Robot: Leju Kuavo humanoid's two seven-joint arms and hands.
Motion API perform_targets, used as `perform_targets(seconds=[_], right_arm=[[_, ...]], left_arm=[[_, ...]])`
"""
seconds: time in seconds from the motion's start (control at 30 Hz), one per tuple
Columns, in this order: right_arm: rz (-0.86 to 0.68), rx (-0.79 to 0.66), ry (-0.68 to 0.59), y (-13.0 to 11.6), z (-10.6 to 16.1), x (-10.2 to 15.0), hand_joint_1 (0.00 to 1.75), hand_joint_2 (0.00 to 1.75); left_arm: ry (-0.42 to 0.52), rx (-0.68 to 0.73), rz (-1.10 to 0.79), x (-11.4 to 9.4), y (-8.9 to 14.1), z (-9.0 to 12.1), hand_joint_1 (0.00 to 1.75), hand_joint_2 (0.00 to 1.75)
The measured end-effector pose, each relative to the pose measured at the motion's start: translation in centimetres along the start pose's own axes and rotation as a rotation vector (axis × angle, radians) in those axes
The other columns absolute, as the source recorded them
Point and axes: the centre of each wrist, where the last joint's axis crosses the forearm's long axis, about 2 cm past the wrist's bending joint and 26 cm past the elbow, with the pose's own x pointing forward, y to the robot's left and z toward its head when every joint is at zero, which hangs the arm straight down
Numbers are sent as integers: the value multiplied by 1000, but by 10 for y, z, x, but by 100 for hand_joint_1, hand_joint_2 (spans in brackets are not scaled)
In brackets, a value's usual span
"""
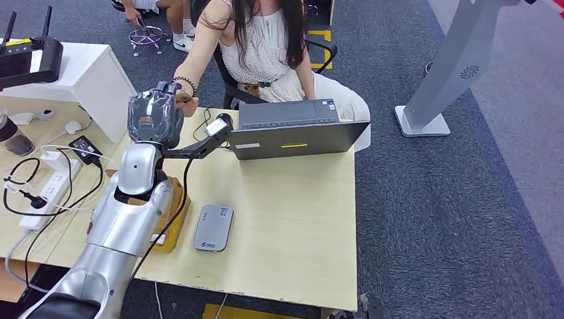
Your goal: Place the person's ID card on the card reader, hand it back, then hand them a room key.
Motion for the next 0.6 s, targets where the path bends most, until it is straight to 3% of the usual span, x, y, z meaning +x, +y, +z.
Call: perform_targets(seconds=[0.37,0.5,0.6], right_arm=[[-19,-10,-7,0,0,-1,0,175],[-38,-20,-20,0,1,-2,0,175],[-63,-33,-38,0,3,-4,0,175]], left_arm=[[-48,-16,30,3,-18,24,0,175],[-97,2,90,9,-22,47,0,175],[-141,17,152,16,-25,78,0,175]])
